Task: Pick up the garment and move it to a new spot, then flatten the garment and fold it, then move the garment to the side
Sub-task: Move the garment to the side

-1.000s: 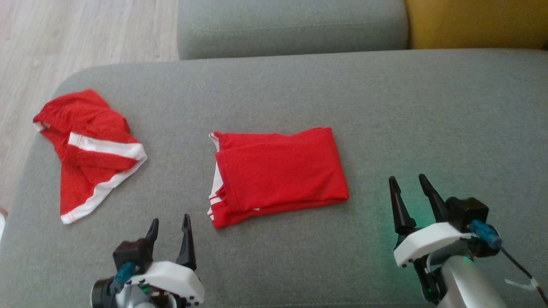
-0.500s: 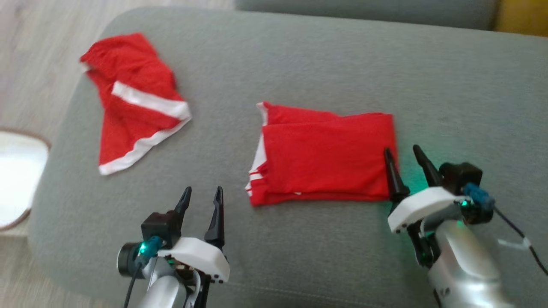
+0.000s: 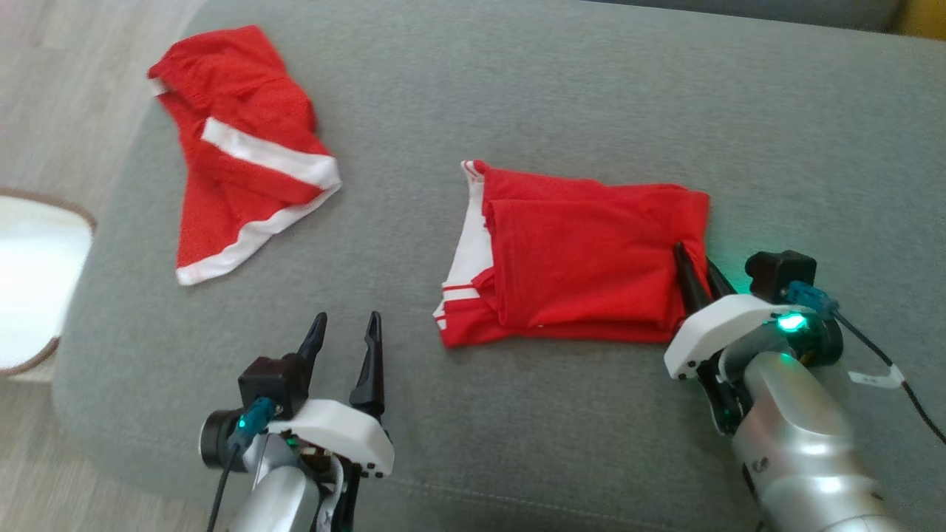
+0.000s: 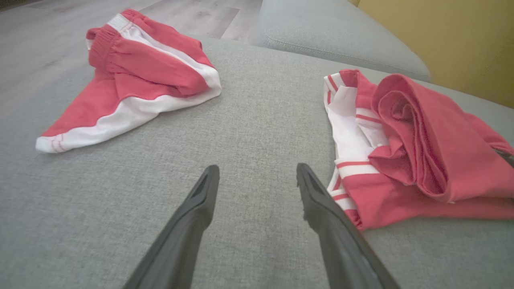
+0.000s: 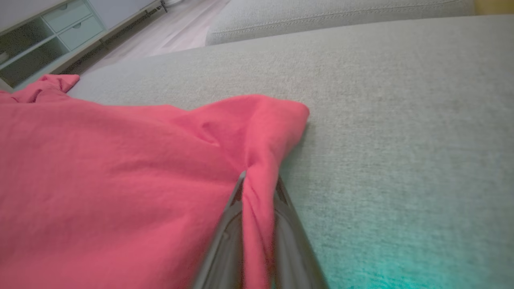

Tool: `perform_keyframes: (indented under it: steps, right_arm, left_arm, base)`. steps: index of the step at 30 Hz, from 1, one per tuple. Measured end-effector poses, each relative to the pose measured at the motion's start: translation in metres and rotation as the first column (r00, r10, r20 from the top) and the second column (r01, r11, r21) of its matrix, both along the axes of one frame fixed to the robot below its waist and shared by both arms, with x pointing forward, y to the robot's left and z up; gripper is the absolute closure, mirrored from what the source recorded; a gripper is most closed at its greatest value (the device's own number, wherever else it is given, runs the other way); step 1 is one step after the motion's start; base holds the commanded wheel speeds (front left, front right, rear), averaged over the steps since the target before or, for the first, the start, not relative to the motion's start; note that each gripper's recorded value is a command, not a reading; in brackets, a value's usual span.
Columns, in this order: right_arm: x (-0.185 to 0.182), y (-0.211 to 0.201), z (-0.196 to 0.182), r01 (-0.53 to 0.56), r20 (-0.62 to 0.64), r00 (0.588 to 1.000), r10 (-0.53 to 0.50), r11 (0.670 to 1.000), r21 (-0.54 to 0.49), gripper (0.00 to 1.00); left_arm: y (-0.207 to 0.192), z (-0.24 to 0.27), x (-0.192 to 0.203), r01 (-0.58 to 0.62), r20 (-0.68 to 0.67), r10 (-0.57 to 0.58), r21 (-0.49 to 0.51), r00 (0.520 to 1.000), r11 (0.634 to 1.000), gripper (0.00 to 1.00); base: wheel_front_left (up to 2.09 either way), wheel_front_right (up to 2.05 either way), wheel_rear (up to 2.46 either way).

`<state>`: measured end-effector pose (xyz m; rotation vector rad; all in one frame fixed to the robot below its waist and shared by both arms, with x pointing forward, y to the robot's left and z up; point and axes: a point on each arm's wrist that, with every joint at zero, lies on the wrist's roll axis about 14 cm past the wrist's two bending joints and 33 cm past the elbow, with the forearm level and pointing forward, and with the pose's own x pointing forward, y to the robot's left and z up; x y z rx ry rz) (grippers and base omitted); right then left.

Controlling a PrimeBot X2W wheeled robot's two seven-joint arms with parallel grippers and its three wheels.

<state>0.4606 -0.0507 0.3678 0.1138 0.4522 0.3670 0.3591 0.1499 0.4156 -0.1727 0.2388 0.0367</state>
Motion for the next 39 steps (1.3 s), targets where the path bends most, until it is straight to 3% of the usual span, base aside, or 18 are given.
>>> perform_keyframes:
  steps: [8, 13, 22, 32, 39]
  right_arm:
    - [-0.004, -0.042, 0.01, 0.12, 0.022, 0.992, -0.12, 0.993, 0.009, 1.0]
    - [-0.01, -0.084, 0.03, 0.213, 0.082, 0.974, -0.213, 0.977, 0.006, 1.0]
    - [-0.045, -0.172, 0.065, 0.414, 0.181, 0.895, -0.407, 0.91, 0.0, 1.0]
    - [-0.11, -0.254, 0.076, 0.634, 0.205, 0.757, -0.621, 0.774, 0.004, 1.0]
    - [-0.101, -0.265, 0.073, 0.625, 0.219, 0.772, -0.596, 0.775, -0.094, 1.0]
  left_arm:
    - [-0.032, 0.002, 0.014, 0.107, 0.017, -0.107, -0.009, 0.994, 0.994, 0.0]
    - [-0.071, 0.008, 0.031, 0.231, 0.05, -0.23, -0.02, 0.972, 0.973, 0.0]
    - [-0.169, 0.019, 0.049, 0.495, 0.105, -0.489, -0.04, 0.866, 0.868, 0.0]
    - [-0.262, 0.025, 0.041, 0.707, 0.152, -0.694, -0.053, 0.704, 0.705, 0.0]
    - [-0.265, 0.007, 0.043, 0.714, 0.117, -0.705, -0.077, 0.699, 0.696, 0.0]
  base:
    - [0.0, 0.0, 0.0]
    - [0.0, 0.0, 0.0]
    - [0.0, 0.0, 0.0]
    - [0.0, 0.0, 0.0]
    - [0.0, 0.0, 0.0]
